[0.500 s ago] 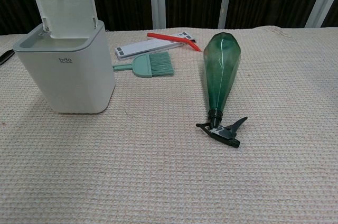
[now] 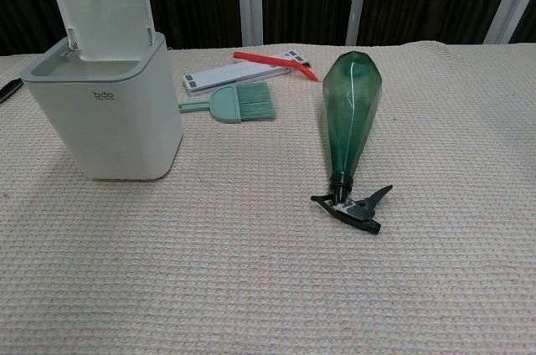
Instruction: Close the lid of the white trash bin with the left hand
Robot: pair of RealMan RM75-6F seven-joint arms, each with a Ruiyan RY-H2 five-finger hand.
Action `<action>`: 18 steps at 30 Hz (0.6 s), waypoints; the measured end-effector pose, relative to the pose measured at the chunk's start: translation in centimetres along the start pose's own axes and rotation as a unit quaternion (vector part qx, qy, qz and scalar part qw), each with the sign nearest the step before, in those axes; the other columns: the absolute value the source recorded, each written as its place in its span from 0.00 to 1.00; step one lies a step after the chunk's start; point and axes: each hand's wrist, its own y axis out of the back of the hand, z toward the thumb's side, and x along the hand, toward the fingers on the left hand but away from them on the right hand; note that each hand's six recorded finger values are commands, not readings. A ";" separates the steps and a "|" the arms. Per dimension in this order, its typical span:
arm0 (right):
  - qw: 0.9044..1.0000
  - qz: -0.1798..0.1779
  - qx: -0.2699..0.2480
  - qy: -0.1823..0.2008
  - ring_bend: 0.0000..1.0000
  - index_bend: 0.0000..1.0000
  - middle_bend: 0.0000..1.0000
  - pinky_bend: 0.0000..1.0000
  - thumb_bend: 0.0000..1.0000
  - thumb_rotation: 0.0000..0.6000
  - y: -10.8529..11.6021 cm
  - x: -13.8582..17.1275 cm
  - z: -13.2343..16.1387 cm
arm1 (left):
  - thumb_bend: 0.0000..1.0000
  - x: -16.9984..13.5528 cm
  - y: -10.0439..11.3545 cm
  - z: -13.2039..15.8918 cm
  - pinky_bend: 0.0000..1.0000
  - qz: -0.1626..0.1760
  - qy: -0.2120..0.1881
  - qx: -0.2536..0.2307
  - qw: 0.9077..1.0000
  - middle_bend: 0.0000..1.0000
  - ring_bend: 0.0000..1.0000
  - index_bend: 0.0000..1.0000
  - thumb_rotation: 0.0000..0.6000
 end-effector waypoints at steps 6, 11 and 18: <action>1.000 -0.001 -0.003 -0.003 0.00 0.00 0.00 0.00 0.21 1.00 0.1 -0.1 -0.1 | 0.20 0.4 0.6 0.3 0.41 0.011 -0.003 -0.002 1.000 0.22 0.18 0.00 1.00; 1.000 0.000 -0.007 -0.003 0.00 0.00 0.00 0.00 0.21 1.00 0.0 -0.3 -0.1 | 0.40 1.3 2.1 1.3 0.77 0.037 -0.010 -0.006 0.999 0.64 0.55 0.00 1.00; 1.000 0.003 -0.011 0.000 0.00 0.00 0.00 0.00 0.21 1.00 -0.2 -0.4 0.2 | 0.60 3.5 5.6 4.0 0.99 0.054 -0.029 -0.024 0.998 0.93 0.83 0.00 1.00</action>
